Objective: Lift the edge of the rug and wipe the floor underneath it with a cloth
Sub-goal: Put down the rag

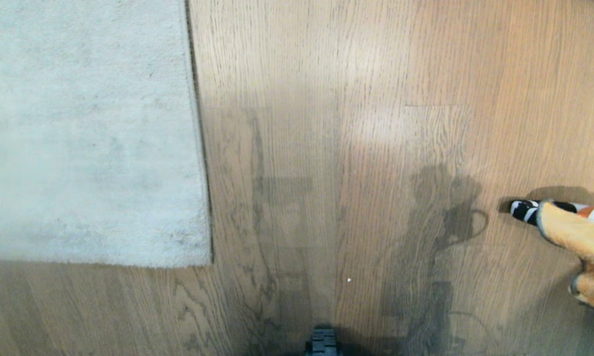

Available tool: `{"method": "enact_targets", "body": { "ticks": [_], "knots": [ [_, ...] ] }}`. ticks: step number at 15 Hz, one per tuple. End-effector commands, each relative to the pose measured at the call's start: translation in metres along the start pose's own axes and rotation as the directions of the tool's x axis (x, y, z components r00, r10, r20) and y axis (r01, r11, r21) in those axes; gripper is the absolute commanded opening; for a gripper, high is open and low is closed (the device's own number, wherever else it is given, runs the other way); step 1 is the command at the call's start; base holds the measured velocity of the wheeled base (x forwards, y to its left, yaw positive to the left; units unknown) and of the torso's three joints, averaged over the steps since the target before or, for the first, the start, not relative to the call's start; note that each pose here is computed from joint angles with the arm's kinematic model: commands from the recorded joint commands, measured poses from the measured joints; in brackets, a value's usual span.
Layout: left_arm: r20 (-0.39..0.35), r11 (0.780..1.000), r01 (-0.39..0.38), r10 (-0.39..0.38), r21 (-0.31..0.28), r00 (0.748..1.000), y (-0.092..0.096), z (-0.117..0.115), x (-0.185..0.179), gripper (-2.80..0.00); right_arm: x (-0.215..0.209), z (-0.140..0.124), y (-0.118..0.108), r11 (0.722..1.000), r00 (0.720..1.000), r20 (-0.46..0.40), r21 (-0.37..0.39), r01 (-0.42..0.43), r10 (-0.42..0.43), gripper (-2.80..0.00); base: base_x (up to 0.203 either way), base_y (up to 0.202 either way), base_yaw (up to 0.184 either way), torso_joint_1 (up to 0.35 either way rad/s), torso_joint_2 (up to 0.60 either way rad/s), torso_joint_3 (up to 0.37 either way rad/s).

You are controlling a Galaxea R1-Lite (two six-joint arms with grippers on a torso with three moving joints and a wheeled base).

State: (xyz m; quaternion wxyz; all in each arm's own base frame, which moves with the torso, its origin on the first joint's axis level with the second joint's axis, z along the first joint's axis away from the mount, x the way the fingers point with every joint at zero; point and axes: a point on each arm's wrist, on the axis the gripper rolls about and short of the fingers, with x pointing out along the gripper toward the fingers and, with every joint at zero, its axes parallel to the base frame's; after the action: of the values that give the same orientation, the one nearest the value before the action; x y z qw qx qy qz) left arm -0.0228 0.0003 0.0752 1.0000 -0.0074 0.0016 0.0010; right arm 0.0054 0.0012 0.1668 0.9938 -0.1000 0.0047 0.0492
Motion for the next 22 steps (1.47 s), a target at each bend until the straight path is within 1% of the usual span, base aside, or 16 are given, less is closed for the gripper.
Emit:
{"method": "enact_targets", "body": {
  "ticks": [1,3,7,10,11,13,15,16,20,22],
  "knots": [
    [0.000,1.000,0.000,0.000,-0.001,1.000,0.000,0.000,0.000,-2.80,0.029,0.010,-0.003,0.999,0.996,-0.078,0.006,-0.032,0.032,-2.80,0.000,0.000,0.000,0.000,0.00,0.000],
    [0.000,1.000,-0.001,0.001,-0.001,1.000,0.000,0.000,0.000,-2.80,0.055,0.019,-0.005,0.999,0.997,-0.066,0.023,-0.037,0.039,-2.80,0.000,0.000,0.000,0.000,0.00,0.000],
    [0.000,1.000,-0.001,0.001,-0.001,1.000,0.000,0.000,0.000,-2.80,0.114,0.038,-0.009,0.997,0.999,0.032,0.074,-0.021,0.018,-2.80,0.000,0.000,0.000,0.000,0.00,0.000],
    [0.000,1.000,-0.001,0.001,-0.001,1.000,0.000,0.000,0.000,-2.80,0.152,0.053,-0.014,0.996,0.996,0.088,0.086,-0.010,0.002,-2.80,0.000,0.000,0.000,0.000,0.00,0.000],
    [0.000,1.000,0.000,0.000,-0.001,1.000,0.000,0.000,0.000,-2.80,0.163,0.059,-0.017,0.996,0.995,0.103,0.087,0.000,-0.009,-2.80,0.000,0.000,0.000,0.000,0.00,0.000],
    [0.000,1.000,-0.001,0.001,-0.001,1.000,0.000,0.000,0.000,-2.80,0.185,0.066,-0.030,0.995,0.991,0.112,0.085,0.058,-0.068,-2.80,0.000,0.000,0.000,0.000,0.00,0.000],
    [0.000,1.000,-0.001,0.001,-0.001,1.000,0.000,0.000,0.000,-2.80,0.202,0.066,-0.046,0.988,0.984,0.111,0.086,0.128,-0.137,-2.80,0.000,0.000,0.000,0.000,0.00,0.000],
    [0.001,1.000,-0.001,0.001,-0.001,1.000,0.000,0.000,0.000,-2.80,0.210,0.066,-0.051,0.986,0.982,0.111,0.087,0.143,-0.153,-2.80,0.000,0.000,0.000,0.000,0.00,0.000],
    [0.001,1.000,-0.001,0.001,-0.001,1.000,0.000,0.000,0.000,-2.80,0.248,0.059,-0.062,0.982,0.972,0.156,0.089,0.164,-0.176,-2.80,0.000,0.000,0.000,0.000,0.00,0.000],
    [0.000,1.000,0.000,0.000,-0.001,1.000,0.000,0.000,0.000,-2.80,0.267,0.062,-0.066,0.982,0.967,0.179,0.088,0.168,-0.181,-2.80,0.000,0.000,0.000,0.000,0.00,0.000]
  ]
}}
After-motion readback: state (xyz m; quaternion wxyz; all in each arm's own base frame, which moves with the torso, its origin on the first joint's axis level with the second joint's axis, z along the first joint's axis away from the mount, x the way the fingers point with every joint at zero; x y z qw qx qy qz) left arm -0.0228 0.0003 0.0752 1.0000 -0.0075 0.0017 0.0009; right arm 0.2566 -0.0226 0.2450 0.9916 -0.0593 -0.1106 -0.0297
